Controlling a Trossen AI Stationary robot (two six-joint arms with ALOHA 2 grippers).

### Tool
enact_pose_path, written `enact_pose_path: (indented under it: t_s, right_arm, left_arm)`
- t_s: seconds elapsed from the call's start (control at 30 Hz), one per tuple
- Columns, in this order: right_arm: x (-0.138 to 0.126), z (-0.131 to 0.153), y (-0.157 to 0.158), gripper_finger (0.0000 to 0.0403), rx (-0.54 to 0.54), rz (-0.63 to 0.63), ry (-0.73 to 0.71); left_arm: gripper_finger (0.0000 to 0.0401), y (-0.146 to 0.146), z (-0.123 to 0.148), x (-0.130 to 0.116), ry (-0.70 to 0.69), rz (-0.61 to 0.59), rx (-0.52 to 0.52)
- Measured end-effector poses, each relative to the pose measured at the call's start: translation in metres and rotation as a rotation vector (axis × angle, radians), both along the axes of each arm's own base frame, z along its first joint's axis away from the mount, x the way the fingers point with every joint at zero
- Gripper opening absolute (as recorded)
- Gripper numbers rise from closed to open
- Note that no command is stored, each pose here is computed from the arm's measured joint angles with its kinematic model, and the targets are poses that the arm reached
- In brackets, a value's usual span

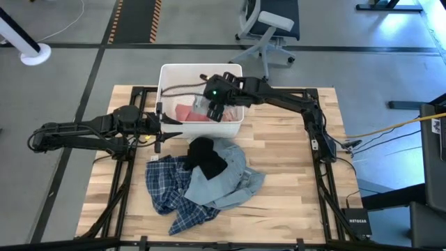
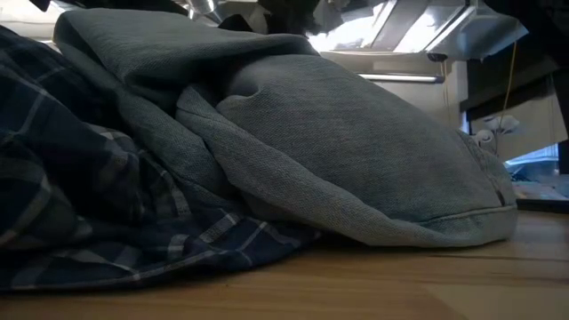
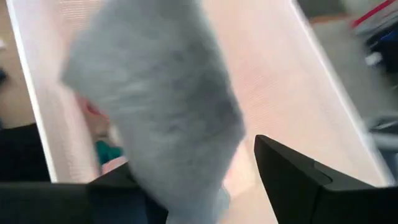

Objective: Sort clothes
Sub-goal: Put the gray pants into the white bin, then put the black underwear into the white bin

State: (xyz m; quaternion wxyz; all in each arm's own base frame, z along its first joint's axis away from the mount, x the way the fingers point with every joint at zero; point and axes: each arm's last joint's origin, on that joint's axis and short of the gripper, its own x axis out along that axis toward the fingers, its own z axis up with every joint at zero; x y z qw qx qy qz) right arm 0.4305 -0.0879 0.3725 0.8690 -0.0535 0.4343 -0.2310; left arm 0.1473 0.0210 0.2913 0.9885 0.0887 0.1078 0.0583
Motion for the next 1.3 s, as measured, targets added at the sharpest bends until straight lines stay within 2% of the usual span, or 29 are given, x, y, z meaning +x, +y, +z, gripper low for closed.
enact_pose_path:
  t_s: [0.13, 0.3, 0.5, 0.7, 0.97, 1.17, 1.3]
  right_arm:
    - [-0.003, -0.001, -0.009, 0.0222, 0.088, 0.002, -0.015]
    - [-0.003, -0.001, -0.010, 0.0223, 0.060, -0.032, -0.015]
    - [-0.001, -0.002, 0.001, 0.0223, 0.067, 0.041, 0.013]
    - [0.002, -0.005, 0.055, 0.0223, 0.056, 0.190, 0.076]
    - [0.001, -0.005, 0.139, 0.0223, -0.079, 0.379, 0.107]
    - [0.003, -0.025, 0.192, 0.0223, -0.147, 0.471, 0.093]
    - [0.006, -0.044, 0.213, 0.0223, -0.175, 0.504, 0.070]
  left_arm:
    - [0.0159, 0.000, 0.000, 0.000, 0.000, 0.000, 0.000]
    - [0.0159, 0.000, 0.000, 0.000, 0.001, 0.000, 0.000]
    - [0.0159, 0.000, -0.001, 0.000, 0.011, 0.000, -0.002]
    - [0.0159, 0.000, -0.003, -0.001, 0.033, -0.003, 0.012]
    - [0.0159, 0.000, 0.000, 0.000, 0.002, 0.002, -0.009]
    - [0.0159, 0.000, 0.000, 0.000, 0.002, 0.002, -0.009]
    - [0.0159, 0.000, 0.000, 0.000, 0.001, 0.003, -0.011]
